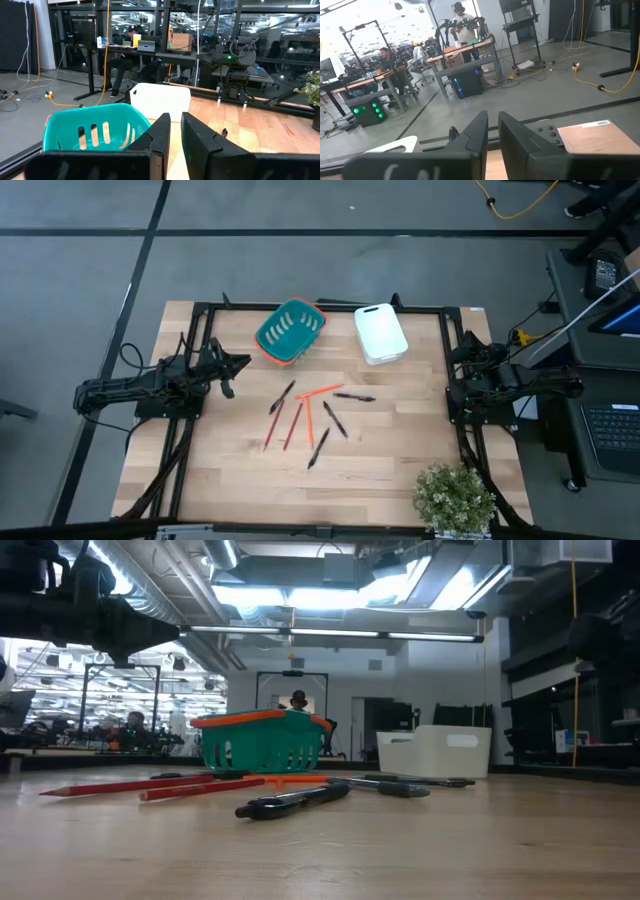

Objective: Sort pens & pencils

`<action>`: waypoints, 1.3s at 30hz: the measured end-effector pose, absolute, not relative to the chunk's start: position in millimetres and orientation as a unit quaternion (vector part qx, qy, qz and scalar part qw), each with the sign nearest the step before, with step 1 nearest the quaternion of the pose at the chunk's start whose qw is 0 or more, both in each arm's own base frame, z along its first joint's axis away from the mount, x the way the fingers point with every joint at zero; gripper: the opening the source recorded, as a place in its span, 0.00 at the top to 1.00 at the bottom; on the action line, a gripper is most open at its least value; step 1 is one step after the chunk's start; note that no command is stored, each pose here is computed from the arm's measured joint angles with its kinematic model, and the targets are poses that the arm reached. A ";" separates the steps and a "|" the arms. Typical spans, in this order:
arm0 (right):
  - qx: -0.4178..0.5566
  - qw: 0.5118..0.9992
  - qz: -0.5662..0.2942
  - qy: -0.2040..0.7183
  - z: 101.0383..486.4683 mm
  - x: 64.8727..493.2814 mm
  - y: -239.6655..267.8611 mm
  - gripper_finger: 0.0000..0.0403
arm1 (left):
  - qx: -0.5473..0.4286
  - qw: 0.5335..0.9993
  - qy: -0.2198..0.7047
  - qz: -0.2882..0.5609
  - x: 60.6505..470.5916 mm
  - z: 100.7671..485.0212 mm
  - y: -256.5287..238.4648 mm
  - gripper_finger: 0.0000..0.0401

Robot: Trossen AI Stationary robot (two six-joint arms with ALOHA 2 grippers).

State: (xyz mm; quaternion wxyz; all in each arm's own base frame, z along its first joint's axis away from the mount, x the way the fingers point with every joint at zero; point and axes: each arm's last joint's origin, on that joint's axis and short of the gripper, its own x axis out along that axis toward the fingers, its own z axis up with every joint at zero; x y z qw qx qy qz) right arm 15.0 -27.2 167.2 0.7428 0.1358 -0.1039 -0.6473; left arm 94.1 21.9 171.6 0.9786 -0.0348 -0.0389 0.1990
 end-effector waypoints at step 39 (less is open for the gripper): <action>0.025 0.937 -0.348 0.010 183.8 91.2 17.7 0.88 | -0.035 0.979 -0.039 0.199 94.1 171.6 21.9 0.90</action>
